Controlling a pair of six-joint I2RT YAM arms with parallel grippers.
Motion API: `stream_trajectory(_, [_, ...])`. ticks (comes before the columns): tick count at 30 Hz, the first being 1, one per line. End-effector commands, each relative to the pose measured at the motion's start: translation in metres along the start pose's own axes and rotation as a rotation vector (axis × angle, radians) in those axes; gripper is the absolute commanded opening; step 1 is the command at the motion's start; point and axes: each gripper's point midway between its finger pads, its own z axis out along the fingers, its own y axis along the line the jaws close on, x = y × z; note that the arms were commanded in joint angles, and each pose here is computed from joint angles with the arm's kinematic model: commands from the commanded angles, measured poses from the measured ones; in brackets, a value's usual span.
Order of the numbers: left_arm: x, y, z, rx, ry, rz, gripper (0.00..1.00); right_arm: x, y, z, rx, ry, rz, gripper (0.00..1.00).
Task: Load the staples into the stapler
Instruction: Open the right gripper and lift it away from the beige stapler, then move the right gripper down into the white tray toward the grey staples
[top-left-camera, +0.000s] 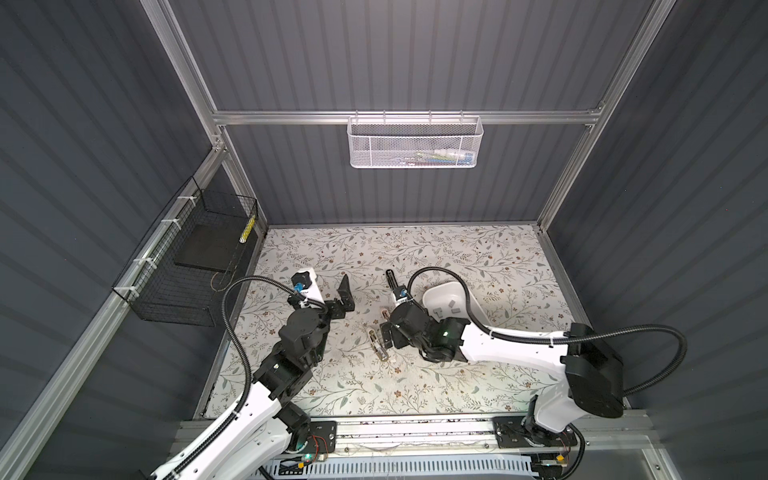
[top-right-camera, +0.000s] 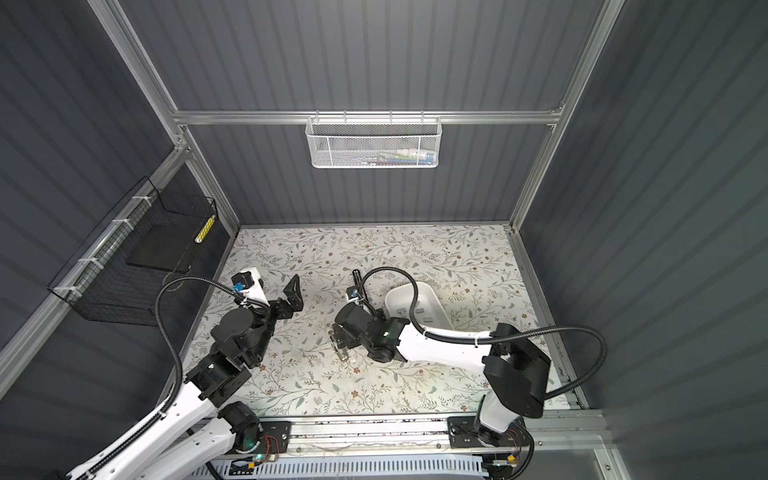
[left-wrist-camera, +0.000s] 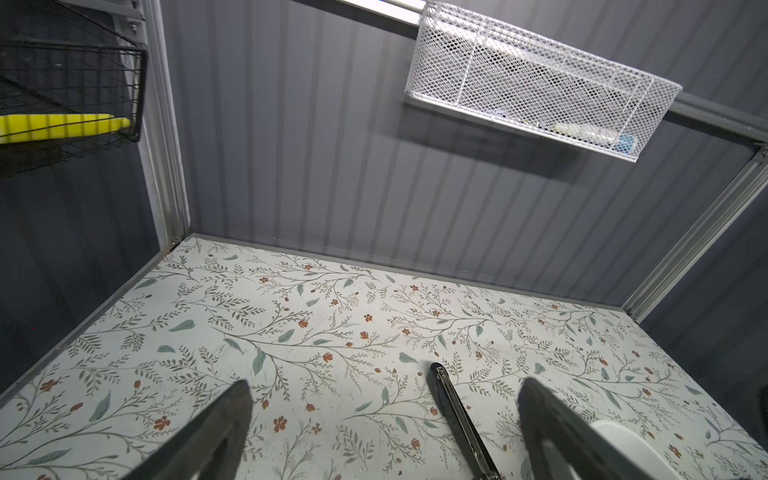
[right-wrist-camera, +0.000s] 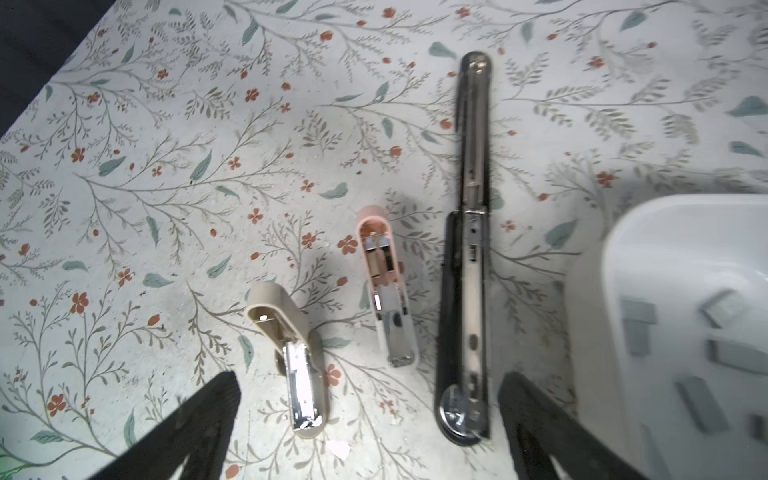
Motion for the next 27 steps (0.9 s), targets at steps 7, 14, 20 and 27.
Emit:
stream_trajectory(7, [0.013, 0.025, 0.073, 0.077, 0.149, -0.145, 1.00, -0.028, -0.092, -0.043, 0.240, -0.106, 0.073, 0.99])
stream_trajectory(14, [0.026, 0.024, 0.076, 0.124, 0.121, -0.052, 1.00, -0.030, -0.131, -0.046, 0.134, -0.074, 0.319, 0.99])
stream_trajectory(20, [0.017, 0.011, 0.079, 0.200, 0.084, -0.011, 1.00, -0.027, -0.161, -0.019, 0.158, -0.022, 0.448, 0.67])
stream_trajectory(27, [0.011, -0.001, 0.082, 0.258, 0.069, -0.008, 1.00, -0.014, -0.187, 0.025, 0.260, 0.029, 0.506, 0.35])
